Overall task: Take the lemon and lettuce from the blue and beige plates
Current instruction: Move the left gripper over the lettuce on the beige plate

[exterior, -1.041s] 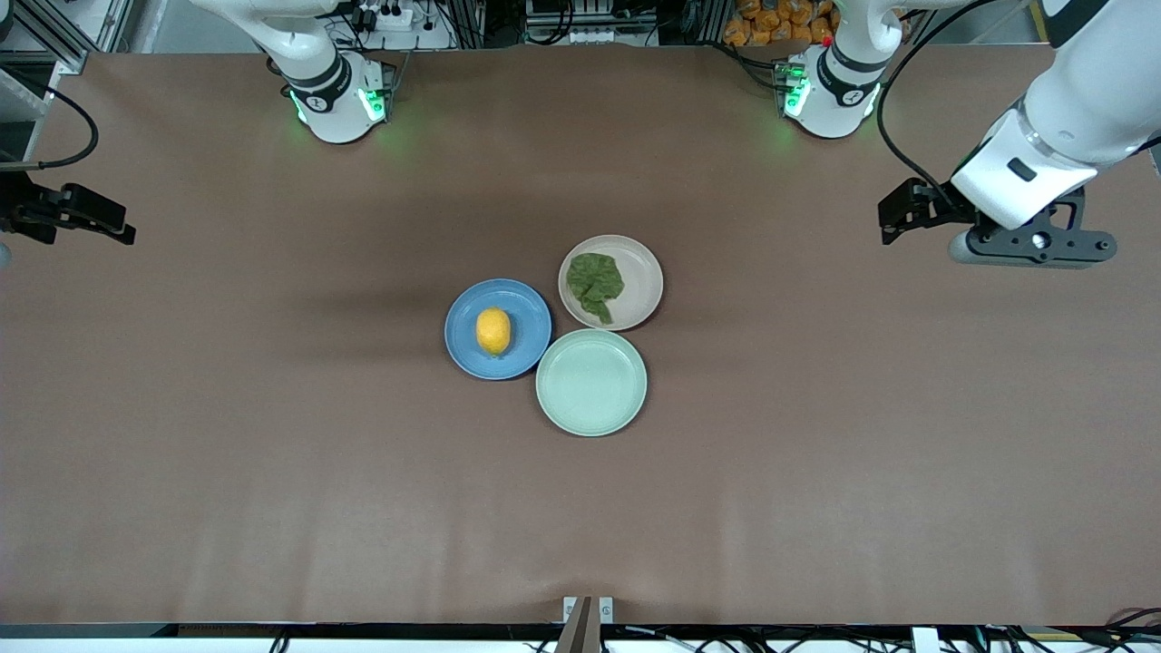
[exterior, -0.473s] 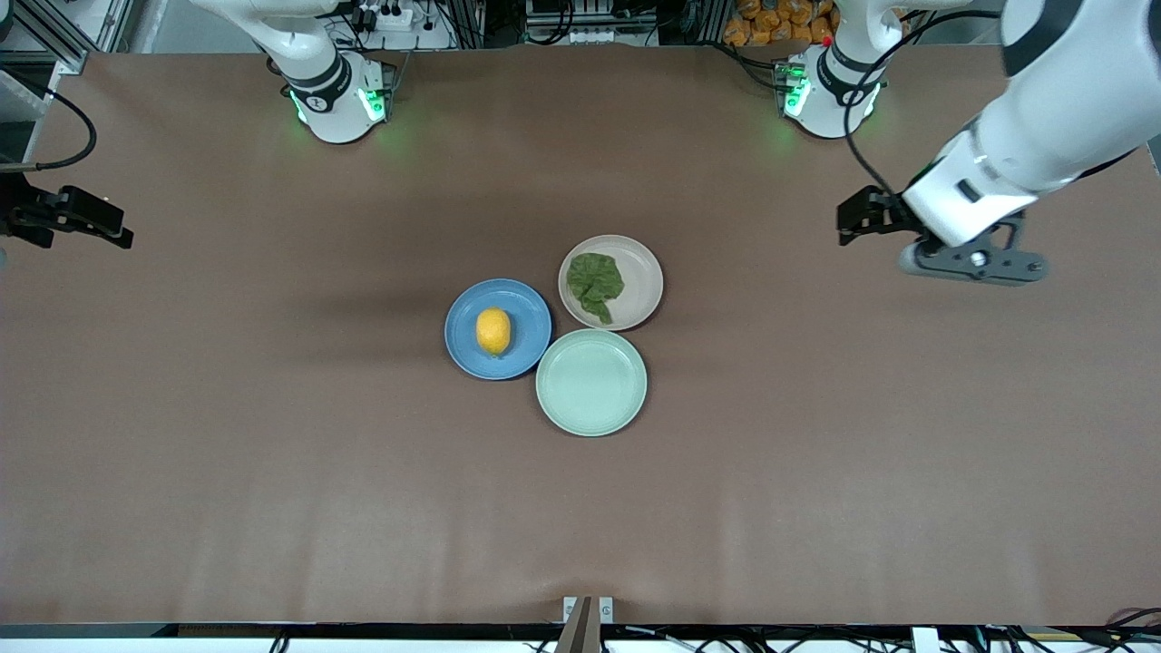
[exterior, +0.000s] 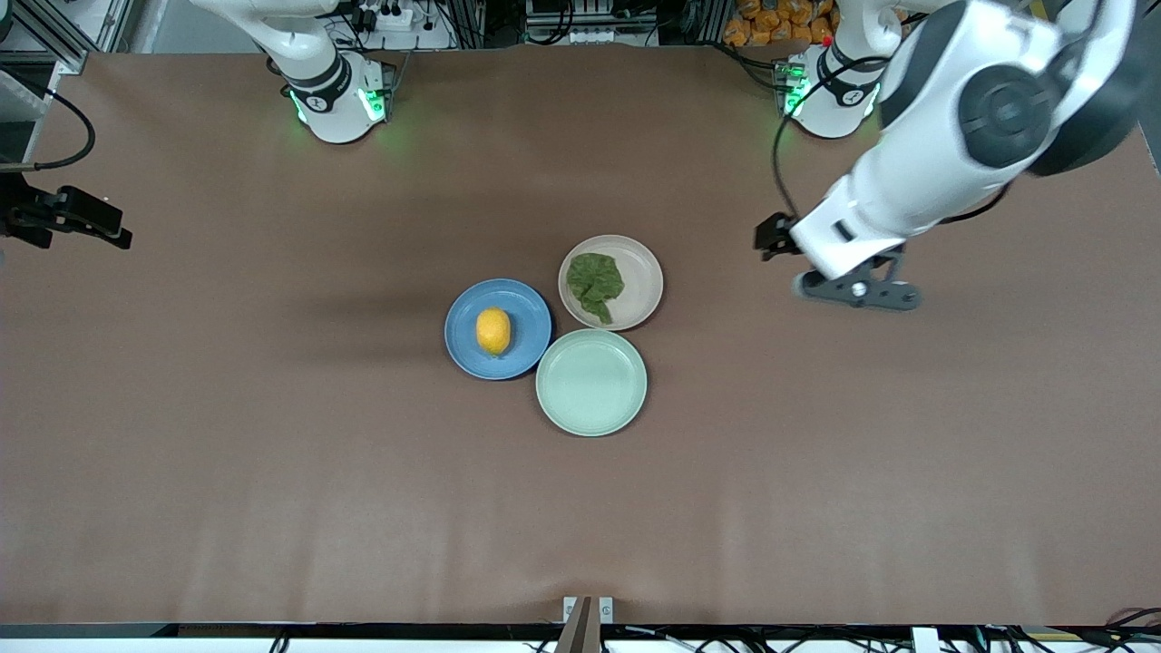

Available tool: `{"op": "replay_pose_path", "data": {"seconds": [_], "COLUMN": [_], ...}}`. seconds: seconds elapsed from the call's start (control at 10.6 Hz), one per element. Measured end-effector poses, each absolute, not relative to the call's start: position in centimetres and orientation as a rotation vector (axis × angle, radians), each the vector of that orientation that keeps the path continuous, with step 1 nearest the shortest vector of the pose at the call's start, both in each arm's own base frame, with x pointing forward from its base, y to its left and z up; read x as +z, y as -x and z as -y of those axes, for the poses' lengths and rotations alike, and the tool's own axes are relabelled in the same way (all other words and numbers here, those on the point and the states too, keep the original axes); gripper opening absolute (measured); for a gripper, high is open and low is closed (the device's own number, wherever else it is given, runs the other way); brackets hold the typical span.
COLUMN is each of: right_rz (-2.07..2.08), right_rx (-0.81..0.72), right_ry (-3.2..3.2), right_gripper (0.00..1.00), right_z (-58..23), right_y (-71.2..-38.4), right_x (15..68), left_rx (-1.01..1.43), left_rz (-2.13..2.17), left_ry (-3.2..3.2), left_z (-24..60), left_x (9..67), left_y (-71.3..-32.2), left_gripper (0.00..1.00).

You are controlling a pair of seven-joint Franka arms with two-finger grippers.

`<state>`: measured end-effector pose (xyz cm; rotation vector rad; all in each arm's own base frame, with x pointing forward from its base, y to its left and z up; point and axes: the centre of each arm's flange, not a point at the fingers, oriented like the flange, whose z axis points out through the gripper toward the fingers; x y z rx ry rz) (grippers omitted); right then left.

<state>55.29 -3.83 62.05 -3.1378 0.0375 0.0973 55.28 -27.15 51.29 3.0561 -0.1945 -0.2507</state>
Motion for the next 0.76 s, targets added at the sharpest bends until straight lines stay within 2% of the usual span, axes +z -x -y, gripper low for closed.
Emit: {"op": "replay_pose_path", "data": {"seconds": [0.47,0.76], "right_rz": [-0.044,-0.044], "right_rx": [0.082,-0.016], "right_ry": [3.139,3.143], "right_gripper": [1.00,1.00], "right_z": [4.1,4.1], "right_y": [-55.4,-56.2], "right_x": [62.2,62.6], "left_rx": [-0.281,-0.283], "left_rz": [0.121,0.092], "left_ry": [-3.062,-3.068], "left_z": [35.1,38.3], "left_x": [43.5,40.3], "left_y": [-54.6,-52.8], "left_gripper": [1.00,1.00]}}
